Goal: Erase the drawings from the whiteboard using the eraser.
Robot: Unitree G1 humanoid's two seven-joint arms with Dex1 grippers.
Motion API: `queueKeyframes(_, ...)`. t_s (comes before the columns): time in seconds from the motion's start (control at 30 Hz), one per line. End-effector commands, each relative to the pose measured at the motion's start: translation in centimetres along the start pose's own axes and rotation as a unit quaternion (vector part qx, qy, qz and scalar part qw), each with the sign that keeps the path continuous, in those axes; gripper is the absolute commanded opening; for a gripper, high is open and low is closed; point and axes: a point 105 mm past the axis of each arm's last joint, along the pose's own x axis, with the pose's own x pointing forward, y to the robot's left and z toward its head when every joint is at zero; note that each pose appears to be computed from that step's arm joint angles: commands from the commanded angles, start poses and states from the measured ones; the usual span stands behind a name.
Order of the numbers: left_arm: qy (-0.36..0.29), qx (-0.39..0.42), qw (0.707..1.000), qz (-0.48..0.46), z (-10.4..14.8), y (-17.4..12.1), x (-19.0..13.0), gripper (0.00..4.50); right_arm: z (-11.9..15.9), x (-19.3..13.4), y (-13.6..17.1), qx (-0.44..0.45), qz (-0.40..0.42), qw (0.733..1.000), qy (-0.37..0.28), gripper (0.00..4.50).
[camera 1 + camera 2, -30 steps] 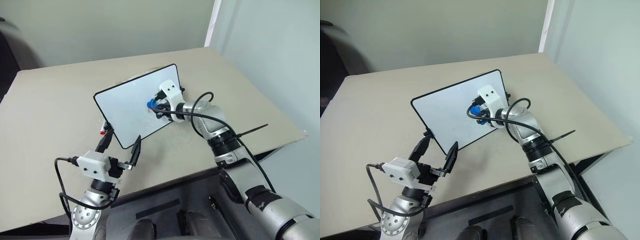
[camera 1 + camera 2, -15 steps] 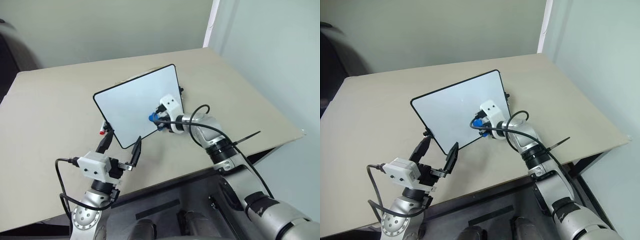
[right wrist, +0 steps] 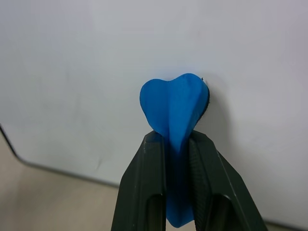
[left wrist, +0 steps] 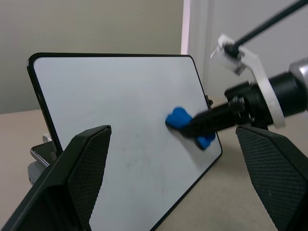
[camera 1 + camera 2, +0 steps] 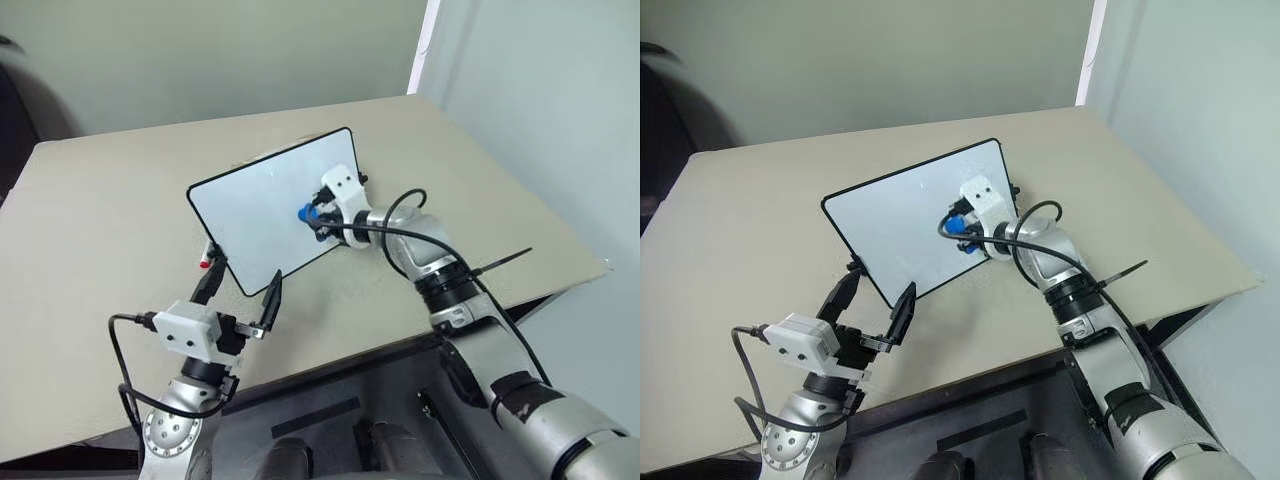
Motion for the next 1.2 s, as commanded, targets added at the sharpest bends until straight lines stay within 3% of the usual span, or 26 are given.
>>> queueKeyframes(0.03,-0.016,0.001,1.0,-0.005,0.8,-0.1,0.2,4.5,2.7,-0.6,-0.3,-0.012,-0.005,0.999,-0.045,0.34)
queueKeyframes(0.53,-0.017,0.004,1.0,-0.007,0.6,0.1,0.6,4.5,-4.9,1.3,2.0,0.053,0.023,0.997,0.045,0.34)
queueKeyframes(0.83,-0.018,0.006,1.0,-0.01,0.7,0.2,0.6,4.5,-2.5,-0.8,-1.0,-0.011,-0.051,0.999,0.005,0.34)
queueKeyframes(0.97,-0.019,0.006,1.0,-0.012,0.9,0.1,0.5,4.5,-1.0,-3.8,-2.7,0.008,-0.077,0.997,-0.024,0.34)
queueKeyframes(1.2,-0.015,0.006,1.0,-0.014,0.8,0.1,0.4,4.5,-2.5,-8.3,-6.4,0.055,-0.154,0.986,-0.013,0.34)
